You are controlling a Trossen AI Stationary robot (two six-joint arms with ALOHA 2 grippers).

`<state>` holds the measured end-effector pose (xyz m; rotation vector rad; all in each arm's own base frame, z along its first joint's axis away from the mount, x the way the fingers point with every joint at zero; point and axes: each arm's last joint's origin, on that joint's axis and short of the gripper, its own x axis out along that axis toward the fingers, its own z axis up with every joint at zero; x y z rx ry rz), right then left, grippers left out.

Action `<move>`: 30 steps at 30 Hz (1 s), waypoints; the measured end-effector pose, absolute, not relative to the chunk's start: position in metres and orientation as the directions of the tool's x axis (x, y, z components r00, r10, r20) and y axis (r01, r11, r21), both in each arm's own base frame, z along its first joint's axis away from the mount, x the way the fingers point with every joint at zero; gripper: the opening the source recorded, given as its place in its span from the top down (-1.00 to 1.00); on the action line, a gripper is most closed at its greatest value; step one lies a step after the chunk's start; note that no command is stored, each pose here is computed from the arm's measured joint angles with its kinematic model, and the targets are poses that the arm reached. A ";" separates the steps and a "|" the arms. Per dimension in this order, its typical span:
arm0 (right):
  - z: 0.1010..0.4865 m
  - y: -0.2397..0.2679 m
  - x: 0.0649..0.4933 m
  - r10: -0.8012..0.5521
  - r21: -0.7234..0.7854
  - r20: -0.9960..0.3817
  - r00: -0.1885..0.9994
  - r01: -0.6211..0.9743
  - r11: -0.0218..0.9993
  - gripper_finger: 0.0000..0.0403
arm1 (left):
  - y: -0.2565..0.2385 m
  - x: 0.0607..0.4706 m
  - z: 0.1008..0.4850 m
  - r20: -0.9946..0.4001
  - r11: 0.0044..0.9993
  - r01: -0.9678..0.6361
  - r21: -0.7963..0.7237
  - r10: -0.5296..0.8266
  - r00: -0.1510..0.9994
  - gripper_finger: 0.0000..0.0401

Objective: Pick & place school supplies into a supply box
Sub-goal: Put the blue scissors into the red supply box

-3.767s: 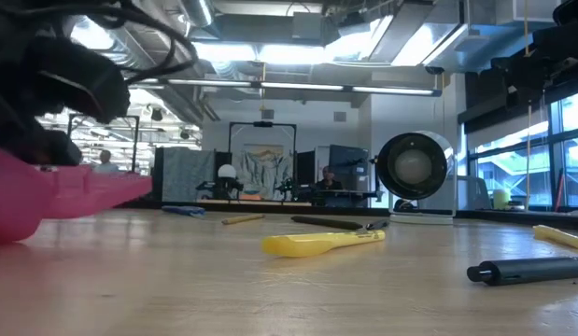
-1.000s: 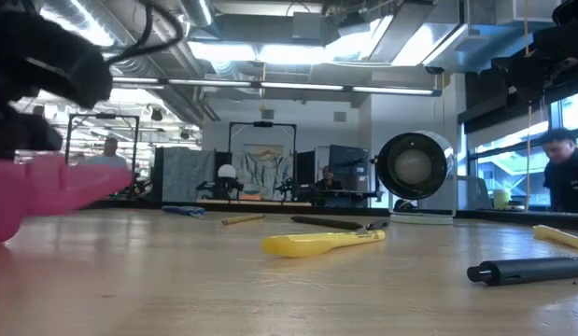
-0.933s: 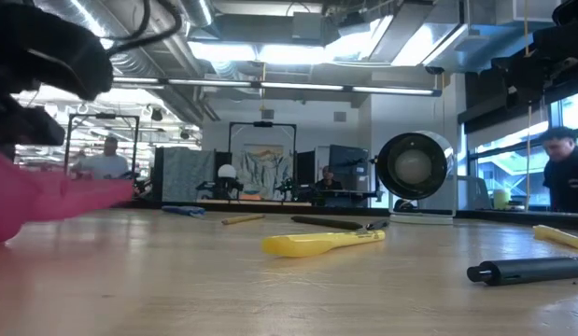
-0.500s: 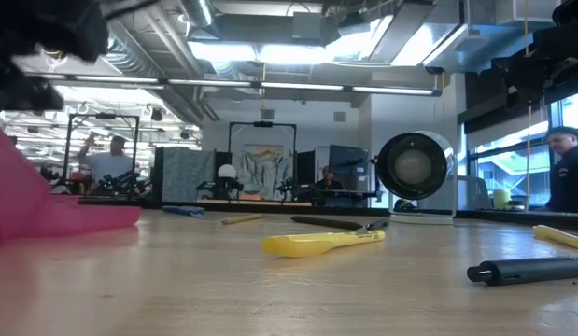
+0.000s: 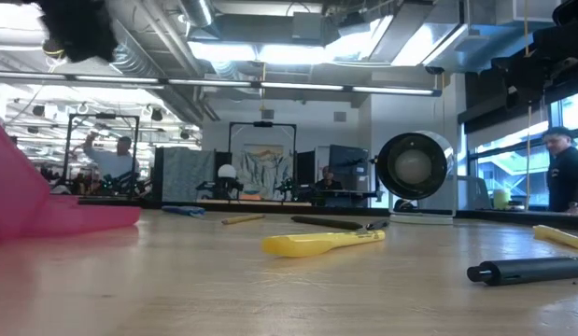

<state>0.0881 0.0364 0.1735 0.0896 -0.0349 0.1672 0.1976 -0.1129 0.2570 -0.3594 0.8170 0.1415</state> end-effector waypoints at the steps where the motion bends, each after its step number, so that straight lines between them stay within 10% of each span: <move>1: 0.173 0.036 0.088 0.164 0.086 0.042 0.986 -0.167 0.982 -0.20 | -0.112 0.200 0.259 -0.713 0.934 -0.248 -0.256 -0.010 0.701 0.61; 18: 0.173 0.036 0.088 0.164 0.070 0.042 0.986 -0.167 0.984 -0.20 | -0.052 0.229 0.261 -0.721 0.971 -0.170 -0.168 -0.004 0.693 0.60; 30: 0.173 0.036 0.088 0.164 0.057 0.042 0.986 -0.166 0.984 -0.20 | 0.017 0.240 0.269 -0.626 0.939 -0.304 0.163 0.336 0.704 0.59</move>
